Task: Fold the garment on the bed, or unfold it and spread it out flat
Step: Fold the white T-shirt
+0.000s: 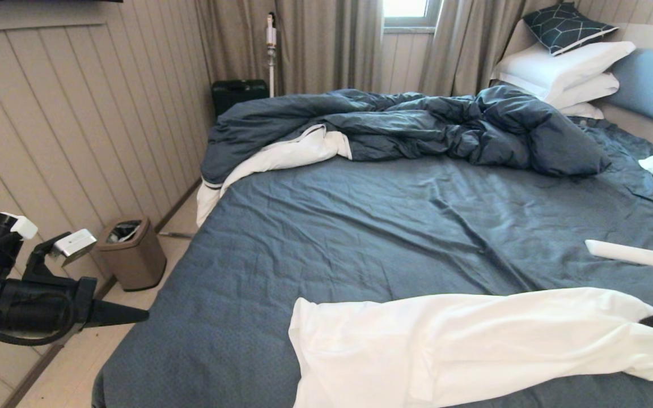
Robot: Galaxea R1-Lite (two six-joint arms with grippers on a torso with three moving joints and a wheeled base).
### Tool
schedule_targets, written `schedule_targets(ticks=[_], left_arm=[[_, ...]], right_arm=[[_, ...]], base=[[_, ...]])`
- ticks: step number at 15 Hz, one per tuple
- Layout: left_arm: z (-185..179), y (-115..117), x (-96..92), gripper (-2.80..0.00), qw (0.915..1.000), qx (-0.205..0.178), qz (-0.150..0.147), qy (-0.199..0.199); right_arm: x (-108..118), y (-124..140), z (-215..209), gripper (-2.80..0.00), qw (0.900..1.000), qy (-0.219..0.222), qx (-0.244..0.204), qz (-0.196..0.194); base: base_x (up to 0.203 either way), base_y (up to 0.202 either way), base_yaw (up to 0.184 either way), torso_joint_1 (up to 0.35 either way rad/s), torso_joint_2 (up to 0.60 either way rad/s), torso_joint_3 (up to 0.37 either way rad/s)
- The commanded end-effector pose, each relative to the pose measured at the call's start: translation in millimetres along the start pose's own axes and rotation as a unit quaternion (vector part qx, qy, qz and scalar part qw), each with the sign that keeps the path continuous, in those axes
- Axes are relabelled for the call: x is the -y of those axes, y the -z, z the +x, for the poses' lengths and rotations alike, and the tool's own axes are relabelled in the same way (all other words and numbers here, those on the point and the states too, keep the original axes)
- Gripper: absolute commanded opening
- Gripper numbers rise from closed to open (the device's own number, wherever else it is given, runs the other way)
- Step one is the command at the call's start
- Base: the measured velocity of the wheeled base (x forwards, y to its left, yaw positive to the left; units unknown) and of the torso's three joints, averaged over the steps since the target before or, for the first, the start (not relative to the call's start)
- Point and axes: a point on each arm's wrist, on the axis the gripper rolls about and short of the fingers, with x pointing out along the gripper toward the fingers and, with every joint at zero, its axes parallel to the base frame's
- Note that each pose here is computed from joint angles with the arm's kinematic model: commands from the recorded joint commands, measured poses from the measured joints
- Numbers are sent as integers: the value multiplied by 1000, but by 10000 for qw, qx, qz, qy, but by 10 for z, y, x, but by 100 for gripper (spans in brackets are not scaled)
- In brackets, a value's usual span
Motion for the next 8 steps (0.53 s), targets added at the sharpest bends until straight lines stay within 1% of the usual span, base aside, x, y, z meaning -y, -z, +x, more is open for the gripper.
schedule_targets(ticks=[1, 3, 4, 5, 7, 8], left_arm=[[5, 1, -3, -280, 10000, -16, -14, 25], [10, 3, 5, -280, 10000, -25, -1, 32], [10, 4, 5, -280, 10000, -30, -6, 32], [10, 4, 5, -280, 10000, -28, -4, 32], [10, 3, 5, -280, 10000, -25, 7, 32], [15, 2, -2, -280, 10000, -36, -5, 33]], right_arm=[[-64, -38, -125, -280, 10000, -11, 45, -52], [-256, -62, -291, -280, 9997, -69, 98, -206], [-436, -88, -356, -280, 9991, -161, 102, -384], [-686, -112, -444, -280, 9974, -291, 114, -644], [-1192, -100, -559, -280, 9913, -663, -20, -1137], [-1389, -83, -587, -280, 9876, -829, -89, -1331]], base=[[0, 0, 0, 0, 0, 0], [0, 0, 0, 0, 0, 0], [0, 0, 0, 0, 0, 0], [0, 0, 0, 0, 0, 0], [0, 0, 0, 0, 0, 0], [0, 0, 0, 0, 0, 0]])
